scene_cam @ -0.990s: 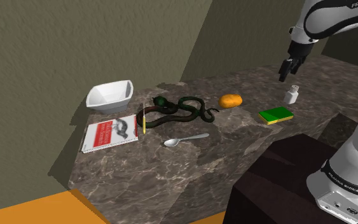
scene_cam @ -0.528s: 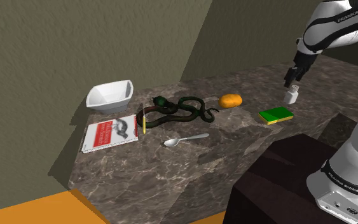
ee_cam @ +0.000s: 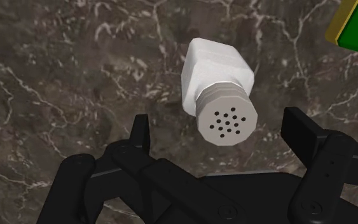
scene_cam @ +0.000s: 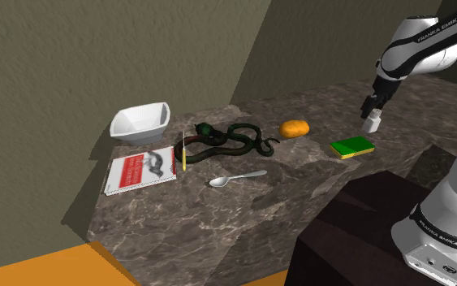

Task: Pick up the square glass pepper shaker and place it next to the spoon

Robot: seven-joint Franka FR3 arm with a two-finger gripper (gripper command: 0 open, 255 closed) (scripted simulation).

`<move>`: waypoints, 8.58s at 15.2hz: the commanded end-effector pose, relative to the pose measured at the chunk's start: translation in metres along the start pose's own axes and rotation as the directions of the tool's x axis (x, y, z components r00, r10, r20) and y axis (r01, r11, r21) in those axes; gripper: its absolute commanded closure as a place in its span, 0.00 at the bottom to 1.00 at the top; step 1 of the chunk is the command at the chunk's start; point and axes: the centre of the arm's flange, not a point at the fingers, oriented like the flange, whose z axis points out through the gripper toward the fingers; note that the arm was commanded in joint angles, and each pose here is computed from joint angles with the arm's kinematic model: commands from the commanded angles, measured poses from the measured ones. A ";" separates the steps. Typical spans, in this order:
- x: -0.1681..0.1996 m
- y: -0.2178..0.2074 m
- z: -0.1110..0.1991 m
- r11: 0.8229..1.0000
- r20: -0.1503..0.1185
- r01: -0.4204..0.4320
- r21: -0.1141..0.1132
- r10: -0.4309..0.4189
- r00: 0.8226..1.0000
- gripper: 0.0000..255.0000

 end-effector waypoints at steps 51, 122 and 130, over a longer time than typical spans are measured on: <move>0.017 -0.007 -0.156 1.000 0.000 0.000 0.000 0.000 1.000 1.00; 0.173 -0.617 -0.037 1.000 0.000 0.000 0.000 0.000 1.000 1.00; 0.170 -0.618 -0.009 1.000 0.000 0.000 0.000 0.000 1.000 1.00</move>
